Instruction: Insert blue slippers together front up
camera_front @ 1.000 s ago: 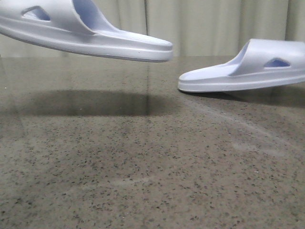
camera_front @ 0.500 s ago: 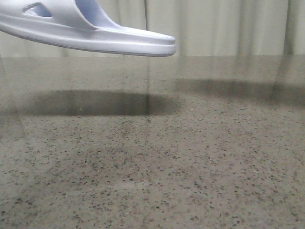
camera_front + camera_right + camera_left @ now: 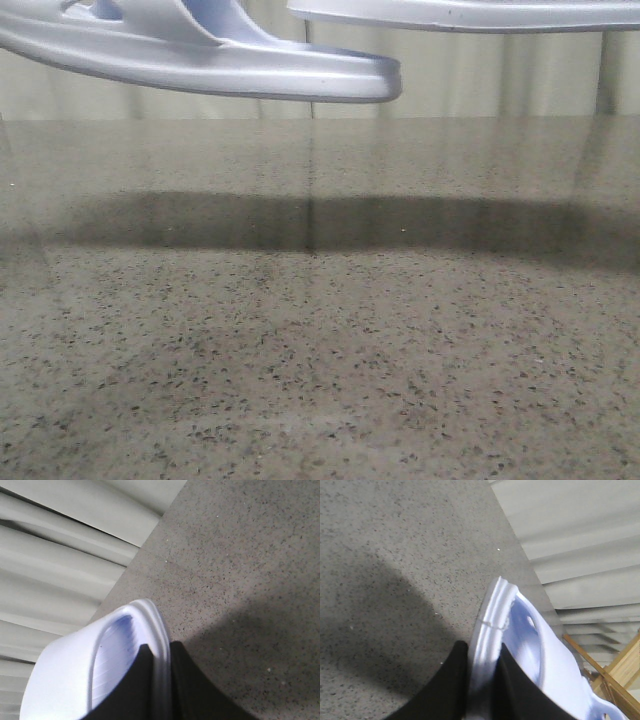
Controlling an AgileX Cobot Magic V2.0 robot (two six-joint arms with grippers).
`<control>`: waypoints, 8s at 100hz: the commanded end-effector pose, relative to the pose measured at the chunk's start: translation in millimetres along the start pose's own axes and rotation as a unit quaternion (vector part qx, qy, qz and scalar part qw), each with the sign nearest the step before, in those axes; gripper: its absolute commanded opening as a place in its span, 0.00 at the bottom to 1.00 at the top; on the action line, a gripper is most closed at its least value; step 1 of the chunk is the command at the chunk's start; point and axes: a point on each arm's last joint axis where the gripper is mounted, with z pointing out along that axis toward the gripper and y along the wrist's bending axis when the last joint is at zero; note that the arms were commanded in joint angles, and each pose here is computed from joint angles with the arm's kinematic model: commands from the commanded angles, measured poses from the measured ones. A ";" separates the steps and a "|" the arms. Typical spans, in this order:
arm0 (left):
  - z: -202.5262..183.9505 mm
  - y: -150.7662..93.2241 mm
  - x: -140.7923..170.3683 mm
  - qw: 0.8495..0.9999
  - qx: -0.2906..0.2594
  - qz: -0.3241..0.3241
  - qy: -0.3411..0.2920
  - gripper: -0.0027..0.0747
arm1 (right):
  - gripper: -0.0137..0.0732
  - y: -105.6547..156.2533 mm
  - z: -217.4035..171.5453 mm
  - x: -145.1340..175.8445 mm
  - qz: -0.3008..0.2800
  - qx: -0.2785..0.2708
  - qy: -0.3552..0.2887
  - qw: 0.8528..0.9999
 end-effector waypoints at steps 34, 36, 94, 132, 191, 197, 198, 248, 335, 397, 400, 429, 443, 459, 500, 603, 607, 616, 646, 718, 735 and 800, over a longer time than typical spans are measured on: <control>-6.4 -22.3 6.5 0.996 0.076 -0.007 0.038 0.06 | 0.03 8.2 -0.2 -2.6 0.025 -0.015 0.006 1.000; -6.5 -22.4 6.8 0.996 0.077 -0.007 0.040 0.06 | 0.03 8.1 -0.2 -2.3 0.025 -0.014 0.008 1.000; -1.8 -25.5 11.7 0.991 0.110 0.014 0.079 0.06 | 0.03 10.9 6.8 3.6 0.003 -0.033 0.048 0.998; -2.1 -26.4 12.0 0.990 0.115 0.011 0.081 0.06 | 0.03 9.9 18.5 5.6 0.020 -0.035 0.071 0.997; -3.3 -39.5 29.5 0.976 0.166 -0.007 0.142 0.06 | 0.03 20.2 56.2 16.2 0.027 -0.150 0.158 0.976; -2.8 -42.6 35.8 0.972 0.173 -0.004 0.156 0.06 | 0.03 21.6 59.3 17.3 0.028 -0.167 0.166 0.971; -2.6 -42.8 36.4 0.972 0.174 -0.003 0.157 0.06 | 0.03 21.4 60.2 17.6 0.026 -0.168 0.167 0.971; 2.6 -45.7 42.9 0.977 0.165 0.005 0.137 0.06 | 0.05 12.5 75.3 16.6 -0.097 -0.164 0.141 0.972; 12.9 -8.7 38.3 0.995 0.077 -0.026 0.064 0.06 | 0.70 17.4 14.9 -20.0 -0.249 -0.054 -0.090 0.963; 15.1 15.3 46.6 0.996 0.039 -0.040 0.067 0.06 | 0.70 23.1 -2.6 -21.9 -0.258 -0.068 -0.122 0.956; 15.1 15.7 46.4 0.996 0.038 -0.038 0.066 0.07 | 0.70 23.1 -2.6 -21.9 -0.258 -0.068 -0.122 0.956; 15.4 17.2 45.3 0.997 0.030 -0.030 0.059 0.46 | 0.70 23.1 -2.6 -21.9 -0.258 -0.068 -0.122 0.956; 15.9 21.1 41.8 0.999 0.010 -0.010 0.039 0.62 | 0.70 23.1 -2.6 -21.9 -0.258 -0.068 -0.122 0.956; 16.0 29.2 32.2 0.998 -0.035 0.041 -0.013 0.63 | 0.70 23.1 -2.6 -21.9 -0.258 -0.068 -0.122 0.956; 0.4 31.9 2.6 0.955 -0.106 0.217 -0.169 0.63 | 0.70 18.5 -2.8 -26.2 -0.318 -0.028 -0.141 0.937; -119.1 59.1 61.4 0.829 0.028 0.470 -0.303 0.63 | 0.70 -34.4 -77.1 33.3 -0.484 -0.068 -0.232 0.841; -116.9 63.6 62.5 0.830 0.024 0.470 -0.298 0.63 | 0.70 -39.7 -74.2 36.2 -0.483 -0.065 -0.226 0.843; -111.4 73.5 65.1 0.835 0.013 0.470 -0.287 0.62 | 0.70 -45.7 -70.1 39.2 -0.483 -0.059 -0.216 0.846; -106.8 83.3 67.2 0.838 0.003 0.469 -0.280 0.40 | 0.41 -47.0 -69.4 39.3 -0.482 -0.056 -0.217 0.847; -107.4 82.9 66.3 0.839 0.004 0.463 -0.286 0.06 | 0.03 -46.7 -69.3 39.9 -0.476 -0.061 -0.214 0.851; -107.4 82.9 66.3 0.839 0.004 0.463 -0.286 0.06 | 0.03 -46.7 -69.3 39.9 -0.476 -0.061 -0.214 0.851; -109.8 90.8 65.4 0.740 -0.079 0.595 -0.302 0.06 | 0.03 -46.7 -69.3 39.9 -0.476 -0.061 -0.214 0.851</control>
